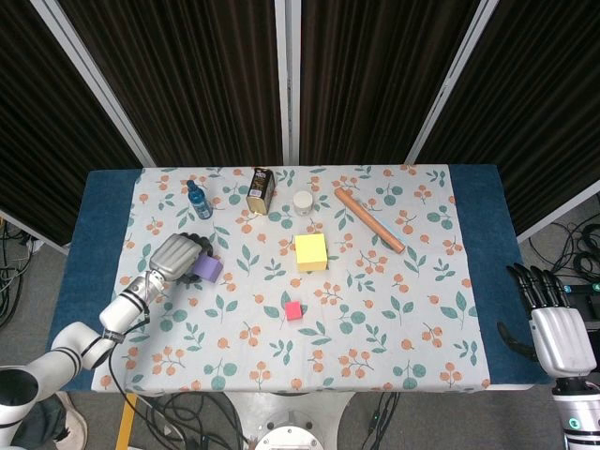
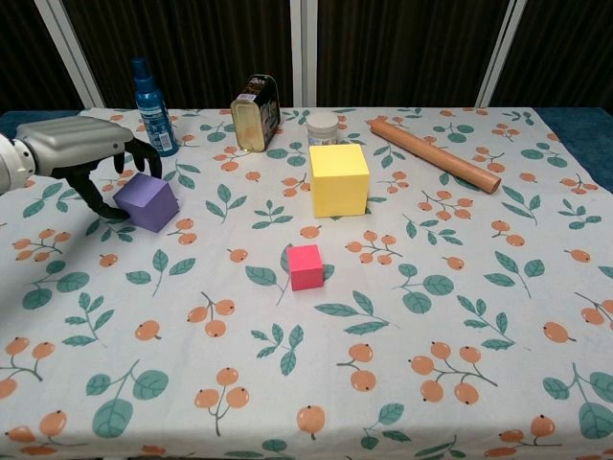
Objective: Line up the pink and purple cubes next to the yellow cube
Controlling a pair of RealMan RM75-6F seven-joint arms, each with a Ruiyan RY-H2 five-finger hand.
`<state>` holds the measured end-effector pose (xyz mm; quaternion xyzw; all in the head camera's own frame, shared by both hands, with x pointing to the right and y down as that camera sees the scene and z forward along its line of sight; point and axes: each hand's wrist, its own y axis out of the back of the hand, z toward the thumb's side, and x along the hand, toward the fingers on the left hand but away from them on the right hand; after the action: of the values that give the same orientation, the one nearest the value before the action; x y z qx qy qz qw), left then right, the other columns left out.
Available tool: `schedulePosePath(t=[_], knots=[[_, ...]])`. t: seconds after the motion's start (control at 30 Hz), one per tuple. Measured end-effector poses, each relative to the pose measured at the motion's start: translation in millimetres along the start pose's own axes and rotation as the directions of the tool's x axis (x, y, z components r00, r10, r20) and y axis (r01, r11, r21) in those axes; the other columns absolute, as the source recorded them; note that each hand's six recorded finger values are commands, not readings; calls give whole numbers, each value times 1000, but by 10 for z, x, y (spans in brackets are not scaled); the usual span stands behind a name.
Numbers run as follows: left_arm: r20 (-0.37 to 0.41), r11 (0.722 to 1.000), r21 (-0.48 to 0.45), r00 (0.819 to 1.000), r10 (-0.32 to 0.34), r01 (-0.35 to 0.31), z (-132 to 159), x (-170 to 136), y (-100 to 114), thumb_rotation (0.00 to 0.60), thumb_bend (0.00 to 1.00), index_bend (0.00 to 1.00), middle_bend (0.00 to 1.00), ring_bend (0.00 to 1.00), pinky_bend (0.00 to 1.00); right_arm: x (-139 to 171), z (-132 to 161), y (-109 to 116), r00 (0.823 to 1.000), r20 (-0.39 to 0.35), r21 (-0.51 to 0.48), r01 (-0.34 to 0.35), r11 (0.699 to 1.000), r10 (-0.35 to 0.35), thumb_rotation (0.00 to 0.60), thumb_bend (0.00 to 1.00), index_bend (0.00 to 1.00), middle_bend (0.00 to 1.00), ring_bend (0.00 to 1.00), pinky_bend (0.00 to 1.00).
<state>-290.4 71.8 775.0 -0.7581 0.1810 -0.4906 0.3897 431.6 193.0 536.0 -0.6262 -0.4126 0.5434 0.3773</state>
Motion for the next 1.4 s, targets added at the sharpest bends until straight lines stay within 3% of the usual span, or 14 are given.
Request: schedulePosePath(t=[0.23,0.47,0.77,1.4], knots=[[-39,982,-183,999,35,-42,87,47,83,600,280,507,506,410,511,8,-5,-9,1000,-4,-2,-2,1000,2,600,225,0,1,0,23],[-63,943,-330,998,13,-33,326,138,220,600,274,503,505,410,512,25,-27,-9,1000,-6,-7,-2,1000,2,600,225,0,1,0,23],[-121,952,-305,993,-6,-31,562,367,386,600,267,502,501,409,517,93,-110,33,1000,10,-7,10,1000,-10,600,224,0,1,0,23],[-185,961,-274,979,-80,27,1288,898,441,600,262,488,494,410,521,103,-198,61,999,34,1,9,1000,-9,600,225,0,1,0,23]])
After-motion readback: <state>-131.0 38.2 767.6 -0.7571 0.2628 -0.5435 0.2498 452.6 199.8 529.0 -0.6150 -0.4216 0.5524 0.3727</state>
